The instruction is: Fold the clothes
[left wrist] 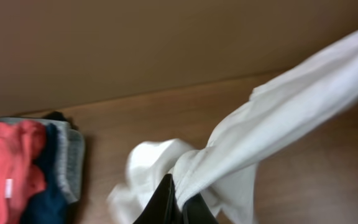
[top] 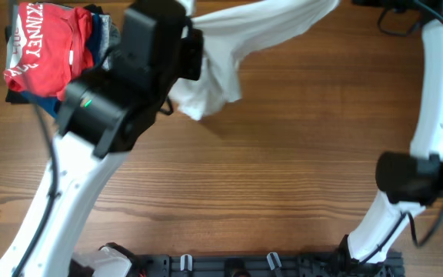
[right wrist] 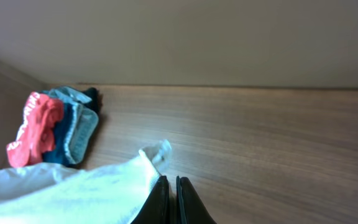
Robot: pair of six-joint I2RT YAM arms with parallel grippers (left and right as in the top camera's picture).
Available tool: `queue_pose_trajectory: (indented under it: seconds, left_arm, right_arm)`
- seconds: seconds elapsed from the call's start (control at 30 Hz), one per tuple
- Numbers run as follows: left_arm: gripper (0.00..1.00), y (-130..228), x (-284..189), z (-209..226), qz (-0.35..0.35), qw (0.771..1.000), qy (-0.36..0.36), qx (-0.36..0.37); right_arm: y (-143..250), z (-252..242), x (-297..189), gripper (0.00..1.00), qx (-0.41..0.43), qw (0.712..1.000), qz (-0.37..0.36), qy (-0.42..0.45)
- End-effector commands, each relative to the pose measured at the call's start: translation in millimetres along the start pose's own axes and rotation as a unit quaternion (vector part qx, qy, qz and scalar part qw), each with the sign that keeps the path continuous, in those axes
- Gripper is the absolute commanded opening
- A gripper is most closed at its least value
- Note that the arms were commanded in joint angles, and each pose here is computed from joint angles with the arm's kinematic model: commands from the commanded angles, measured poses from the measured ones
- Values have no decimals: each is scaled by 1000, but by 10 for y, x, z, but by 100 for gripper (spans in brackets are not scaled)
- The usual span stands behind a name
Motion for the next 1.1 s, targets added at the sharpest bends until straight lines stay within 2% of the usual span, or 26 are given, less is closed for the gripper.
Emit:
queue_pose_trajectory:
  seconds: [0.0, 0.2, 0.43, 0.73, 1.07]
  left_arm:
    - [4, -154, -292, 202, -50, 998, -44, -8]
    - [4, -231, -633, 290, -80, 996, -34, -16]
    - [4, 5, -500, 329, -19, 998, -55, 5]
    - [4, 567, 147, 213, 138, 987, -72, 40]
    - [4, 1139, 1065, 152, 260, 958, -102, 68]
  right_arm:
    - [-167, 116, -641, 4, -23, 996, -43, 77]
    - [-127, 241, -1220, 4, -21, 989, -61, 130]
    - [167, 125, -1204, 4, 17, 988, 7, 156]
    - [483, -226, -857, 4, 44, 976, 104, 187]
    - [964, -924, 153, 4, 73, 960, 215, 166]
Point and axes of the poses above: each gripper's point midway between its finger pads, its own x axis out along the fingers, its own z axis along the line the jaws close on, y = z × x, the point moved 4 cm from there along -x, back along the fingers, and after that the axes turned 11 degrees about -x, right-handed, at the moved point
